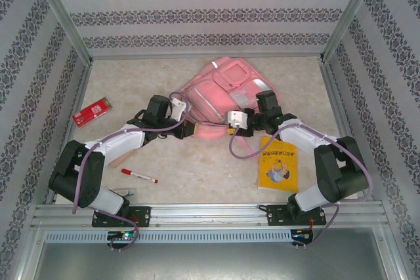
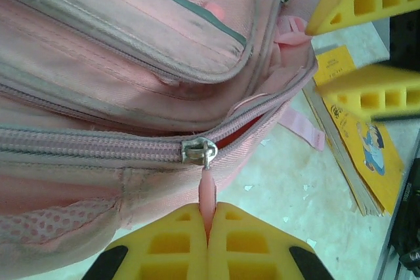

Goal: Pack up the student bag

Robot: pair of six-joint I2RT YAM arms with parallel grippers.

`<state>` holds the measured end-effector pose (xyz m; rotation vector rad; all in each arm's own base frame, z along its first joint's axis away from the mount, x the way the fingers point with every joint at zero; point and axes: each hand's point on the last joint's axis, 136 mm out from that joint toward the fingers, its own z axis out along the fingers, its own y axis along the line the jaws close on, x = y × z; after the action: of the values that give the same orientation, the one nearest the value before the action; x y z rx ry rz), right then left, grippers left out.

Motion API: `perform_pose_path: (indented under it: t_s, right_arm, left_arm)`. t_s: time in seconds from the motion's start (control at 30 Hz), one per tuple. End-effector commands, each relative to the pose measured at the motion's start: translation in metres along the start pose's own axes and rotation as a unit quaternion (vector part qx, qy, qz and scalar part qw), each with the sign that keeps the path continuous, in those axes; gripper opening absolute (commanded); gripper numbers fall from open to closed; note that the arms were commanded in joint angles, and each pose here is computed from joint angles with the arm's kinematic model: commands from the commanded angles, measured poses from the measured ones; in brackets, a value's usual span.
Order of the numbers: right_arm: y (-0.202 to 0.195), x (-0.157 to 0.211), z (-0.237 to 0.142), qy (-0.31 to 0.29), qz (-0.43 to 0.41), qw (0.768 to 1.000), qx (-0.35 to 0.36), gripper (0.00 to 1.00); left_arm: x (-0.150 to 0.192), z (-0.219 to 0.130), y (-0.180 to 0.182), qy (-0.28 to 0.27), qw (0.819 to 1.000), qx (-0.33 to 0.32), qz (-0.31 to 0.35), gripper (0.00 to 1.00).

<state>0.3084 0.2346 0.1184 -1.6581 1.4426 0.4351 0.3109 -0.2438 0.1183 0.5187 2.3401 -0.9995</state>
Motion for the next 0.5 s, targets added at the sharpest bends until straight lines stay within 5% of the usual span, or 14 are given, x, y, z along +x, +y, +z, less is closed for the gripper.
perform_pose_path:
  t_s: [0.0, 0.37, 0.47]
  right_arm:
    - [0.006, -0.048, 0.004, -0.065, 0.011, 0.998, -0.024, 0.52]
    - [0.007, 0.008, 0.038, 0.045, 0.003, 0.999, 0.014, 0.53]
    - [0.018, 0.02, 0.04, 0.064, -0.012, 0.998, -0.005, 0.34]
  left_arm:
    - [-0.014, 0.013, -0.027, -0.01, 0.999, 0.038, 0.021, 0.0]
    - [-0.025, 0.023, -0.053, -0.024, 0.997, 0.072, 0.015, 0.0]
    - [-0.021, 0.02, -0.046, -0.02, 0.998, 0.052, 0.024, 0.0]
